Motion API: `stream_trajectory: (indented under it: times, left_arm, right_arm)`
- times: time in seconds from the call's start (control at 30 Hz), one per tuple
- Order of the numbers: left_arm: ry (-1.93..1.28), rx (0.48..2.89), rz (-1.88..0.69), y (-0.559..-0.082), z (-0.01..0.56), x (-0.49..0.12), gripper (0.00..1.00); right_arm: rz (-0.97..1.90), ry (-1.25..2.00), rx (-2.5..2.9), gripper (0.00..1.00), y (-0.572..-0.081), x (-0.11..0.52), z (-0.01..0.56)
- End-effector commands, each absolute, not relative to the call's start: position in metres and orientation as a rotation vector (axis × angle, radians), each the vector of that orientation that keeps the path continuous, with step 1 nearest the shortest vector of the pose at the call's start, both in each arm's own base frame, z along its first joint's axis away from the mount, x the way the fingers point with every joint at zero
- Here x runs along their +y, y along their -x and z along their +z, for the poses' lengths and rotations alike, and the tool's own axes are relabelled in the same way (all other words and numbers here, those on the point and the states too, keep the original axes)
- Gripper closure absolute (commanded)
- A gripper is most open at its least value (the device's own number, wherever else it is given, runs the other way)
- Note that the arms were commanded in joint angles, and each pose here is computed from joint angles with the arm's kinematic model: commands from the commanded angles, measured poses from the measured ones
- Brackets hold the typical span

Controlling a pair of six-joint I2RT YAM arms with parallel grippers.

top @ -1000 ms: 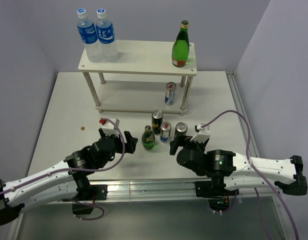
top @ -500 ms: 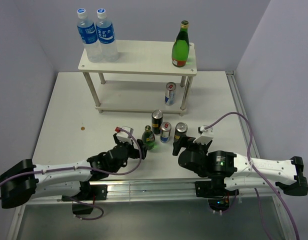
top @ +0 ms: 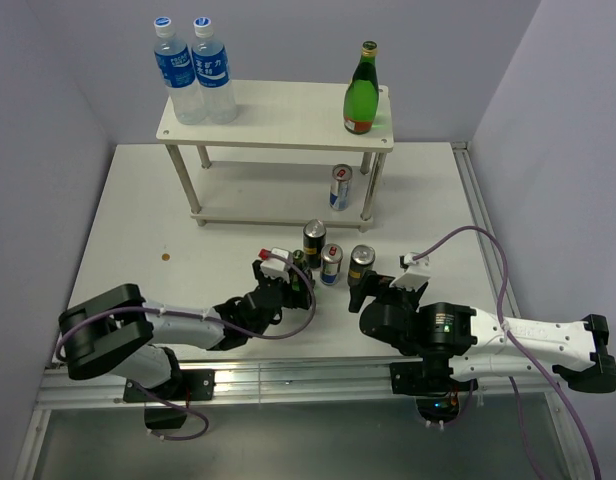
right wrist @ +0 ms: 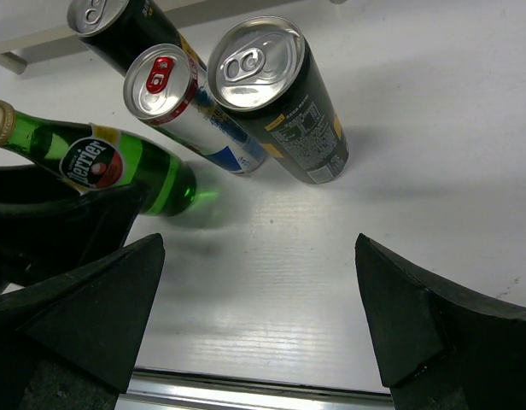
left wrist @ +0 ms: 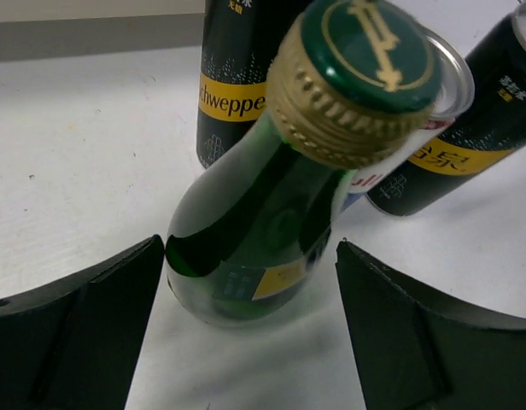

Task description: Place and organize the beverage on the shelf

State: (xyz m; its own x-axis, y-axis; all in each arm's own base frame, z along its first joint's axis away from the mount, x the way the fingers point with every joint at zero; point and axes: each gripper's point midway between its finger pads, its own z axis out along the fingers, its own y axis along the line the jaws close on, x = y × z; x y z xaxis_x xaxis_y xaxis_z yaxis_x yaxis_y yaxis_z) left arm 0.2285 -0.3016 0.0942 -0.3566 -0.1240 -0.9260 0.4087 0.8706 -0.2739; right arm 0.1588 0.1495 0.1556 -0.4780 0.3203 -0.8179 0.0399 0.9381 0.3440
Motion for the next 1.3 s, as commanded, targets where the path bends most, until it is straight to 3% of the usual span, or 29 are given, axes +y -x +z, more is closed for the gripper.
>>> stream_trajectory:
  times: [0.0,0.1,0.13,0.2,0.23,0.43,0.77,1.13,1.27]
  left_arm:
    - [-0.139,1.765,-0.605,-0.25,0.119,-0.316,0.14]
    - [-0.122,1.767,-0.571,-0.264,0.114,-0.312,0.28]
    - [-0.122,1.769,-0.559,-0.266,0.112,-0.311,0.49]
    - [-0.102,1.772,-0.528,-0.271,0.109,-0.307,0.78]
    - [-0.097,1.774,-0.52,-0.272,0.108,-0.305,0.99]
    - [-0.084,1.793,-0.482,-0.266,0.136,-0.291,1.0]
    - [-0.019,1.671,-0.454,-0.257,0.285,-0.246,1.0]
    - [-0.055,1.581,-0.468,-0.316,0.414,-0.253,1.0]
    - [-0.05,1.504,-0.507,-0.33,0.485,-0.259,1.0]
  right_arm:
    - [0.324,-0.287,2.01,0.0,-0.163,0.144,0.159]
    - [0.333,-0.295,2.008,0.0,-0.162,0.142,0.158]
    - [0.342,-0.299,2.005,0.0,-0.162,0.142,0.159]
    - [0.358,-0.304,2.0,0.0,-0.162,0.141,0.159]
    - [0.362,-0.307,1.998,0.0,-0.162,0.14,0.159]
    - [0.372,-0.312,1.995,0.0,-0.162,0.14,0.16]
    - [0.368,-0.307,1.992,0.0,-0.163,0.143,0.158]
    - [0.371,-0.325,1.982,0.0,-0.164,0.142,0.159]
    - [0.369,-0.329,1.982,0.0,-0.164,0.139,0.156]
